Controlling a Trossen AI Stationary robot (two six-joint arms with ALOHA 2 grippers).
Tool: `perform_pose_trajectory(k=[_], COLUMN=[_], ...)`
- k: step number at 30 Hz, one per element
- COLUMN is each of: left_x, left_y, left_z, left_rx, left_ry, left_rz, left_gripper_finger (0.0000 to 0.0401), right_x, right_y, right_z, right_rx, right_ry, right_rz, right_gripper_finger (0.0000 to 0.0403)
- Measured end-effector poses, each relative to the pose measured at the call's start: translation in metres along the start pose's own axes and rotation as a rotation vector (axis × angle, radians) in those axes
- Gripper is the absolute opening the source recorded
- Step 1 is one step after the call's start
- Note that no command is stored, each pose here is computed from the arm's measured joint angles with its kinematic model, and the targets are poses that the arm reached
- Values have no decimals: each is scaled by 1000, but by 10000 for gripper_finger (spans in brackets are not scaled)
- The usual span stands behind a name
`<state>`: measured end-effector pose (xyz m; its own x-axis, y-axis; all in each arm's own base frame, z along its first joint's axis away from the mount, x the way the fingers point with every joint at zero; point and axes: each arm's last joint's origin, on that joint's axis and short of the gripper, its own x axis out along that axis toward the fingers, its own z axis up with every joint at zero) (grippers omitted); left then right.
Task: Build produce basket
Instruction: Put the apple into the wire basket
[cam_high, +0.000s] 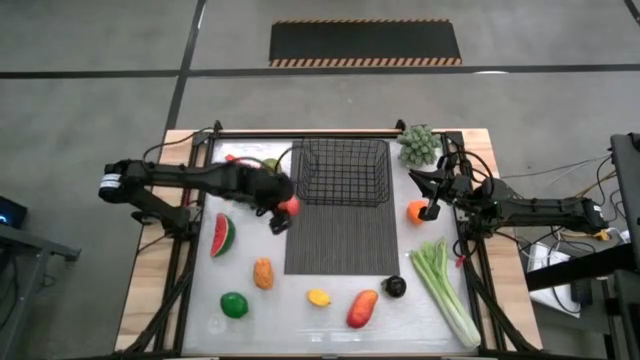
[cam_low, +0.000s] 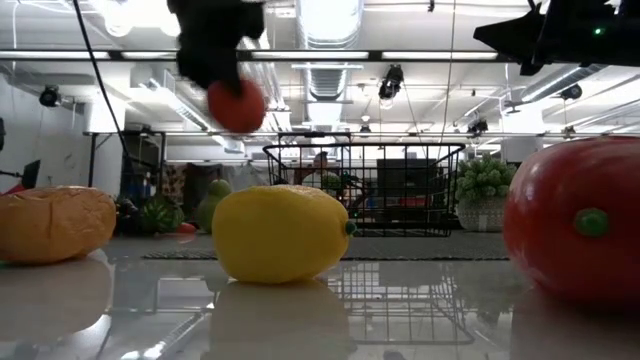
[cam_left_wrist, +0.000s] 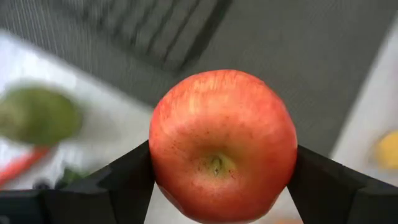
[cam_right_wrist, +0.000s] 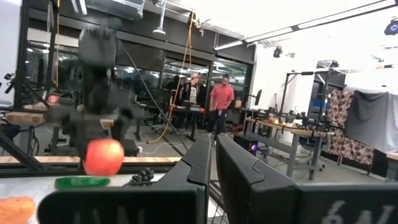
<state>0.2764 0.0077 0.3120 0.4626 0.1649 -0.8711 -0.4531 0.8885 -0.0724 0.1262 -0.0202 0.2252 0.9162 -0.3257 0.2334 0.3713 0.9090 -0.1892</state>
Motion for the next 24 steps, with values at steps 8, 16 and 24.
perform_pose_trajectory(k=[8, 16, 24], left_x=[-31, -13, 62], left_y=[-22, -13, 24], left_z=[68, 124, 149], left_rx=[61, 79, 25], left_ry=[-180, -248, -105], left_rz=[-65, -24, 6], left_gripper_finger=[285, 285, 284], right_x=[0, 0, 0], right_y=[0, 0, 0], right_z=[0, 0, 0], right_rx=[-11, -10, -10], right_ry=[0, -3, -3], right_rz=[0, -1, -1], right_gripper_finger=[18, 18, 18])
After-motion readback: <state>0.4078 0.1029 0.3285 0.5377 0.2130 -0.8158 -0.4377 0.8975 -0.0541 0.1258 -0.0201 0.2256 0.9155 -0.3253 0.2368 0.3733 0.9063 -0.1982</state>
